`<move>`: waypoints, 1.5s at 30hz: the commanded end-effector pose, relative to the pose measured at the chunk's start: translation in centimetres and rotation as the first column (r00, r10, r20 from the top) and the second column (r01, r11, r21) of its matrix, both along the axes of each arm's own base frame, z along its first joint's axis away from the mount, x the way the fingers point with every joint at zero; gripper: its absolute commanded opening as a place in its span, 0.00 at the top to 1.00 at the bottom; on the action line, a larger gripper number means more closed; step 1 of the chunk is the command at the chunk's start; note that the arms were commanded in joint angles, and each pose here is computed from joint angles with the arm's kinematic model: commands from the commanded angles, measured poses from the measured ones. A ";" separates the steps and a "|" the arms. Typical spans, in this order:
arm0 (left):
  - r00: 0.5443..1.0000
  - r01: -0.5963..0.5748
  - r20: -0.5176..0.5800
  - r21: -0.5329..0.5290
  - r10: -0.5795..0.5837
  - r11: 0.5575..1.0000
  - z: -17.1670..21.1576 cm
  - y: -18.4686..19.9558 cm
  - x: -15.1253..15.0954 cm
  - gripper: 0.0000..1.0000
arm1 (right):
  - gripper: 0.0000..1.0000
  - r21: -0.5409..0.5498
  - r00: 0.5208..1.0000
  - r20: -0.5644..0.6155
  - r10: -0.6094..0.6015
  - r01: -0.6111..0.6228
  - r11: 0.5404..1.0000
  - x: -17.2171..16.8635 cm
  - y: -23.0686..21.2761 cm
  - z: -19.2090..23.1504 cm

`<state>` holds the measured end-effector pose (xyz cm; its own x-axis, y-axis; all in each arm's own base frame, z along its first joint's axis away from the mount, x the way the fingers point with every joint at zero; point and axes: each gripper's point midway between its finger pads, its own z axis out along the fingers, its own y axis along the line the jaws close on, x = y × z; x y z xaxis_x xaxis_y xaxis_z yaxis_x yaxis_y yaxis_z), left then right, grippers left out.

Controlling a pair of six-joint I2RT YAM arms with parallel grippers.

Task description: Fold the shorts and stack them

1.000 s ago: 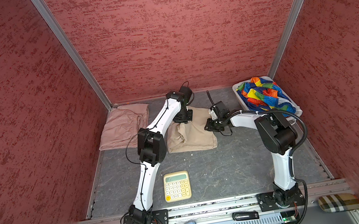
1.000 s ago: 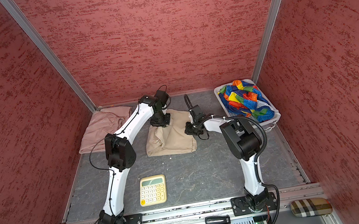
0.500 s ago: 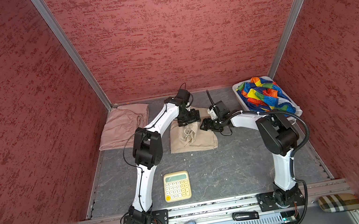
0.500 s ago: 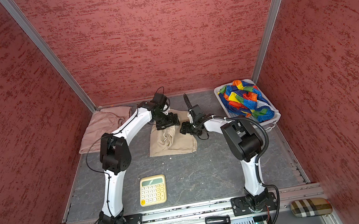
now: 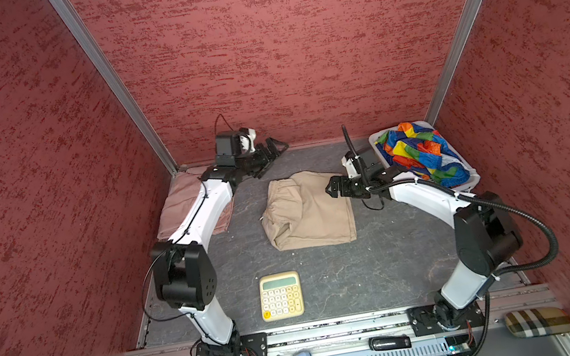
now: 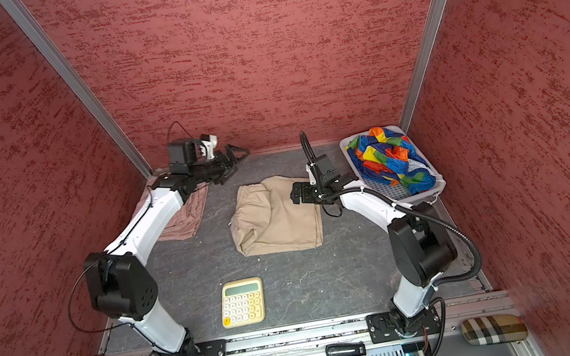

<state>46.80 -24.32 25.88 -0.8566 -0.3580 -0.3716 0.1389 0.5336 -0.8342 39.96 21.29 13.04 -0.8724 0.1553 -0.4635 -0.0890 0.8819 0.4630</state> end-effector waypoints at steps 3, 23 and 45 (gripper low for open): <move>0.998 0.036 -0.054 -0.115 -0.043 0.993 -0.9 -1.2 -0.4 0.01 | 0.01 -0.053 0.999 -0.042 -0.003 0.001 0.999 -0.3 0.6 -1.4; 0.899 -0.038 -0.431 0.081 0.069 0.996 -15.4 10.0 -4.2 0.01 | 0.01 -0.115 0.998 -0.008 0.067 -0.068 0.991 1.0 5.8 -1.3; 0.932 0.138 -0.363 0.336 -0.007 0.932 -15.1 5.1 -4.1 0.70 | 0.01 -0.056 1.000 -0.017 -0.003 0.002 0.998 0.0 1.3 -1.7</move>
<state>42.63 -17.93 8.48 -0.9661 -0.2494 -0.0662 -0.1572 0.7723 -0.6156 39.77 22.63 9.67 -0.8982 0.1035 -0.4272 -0.0705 0.9253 0.3726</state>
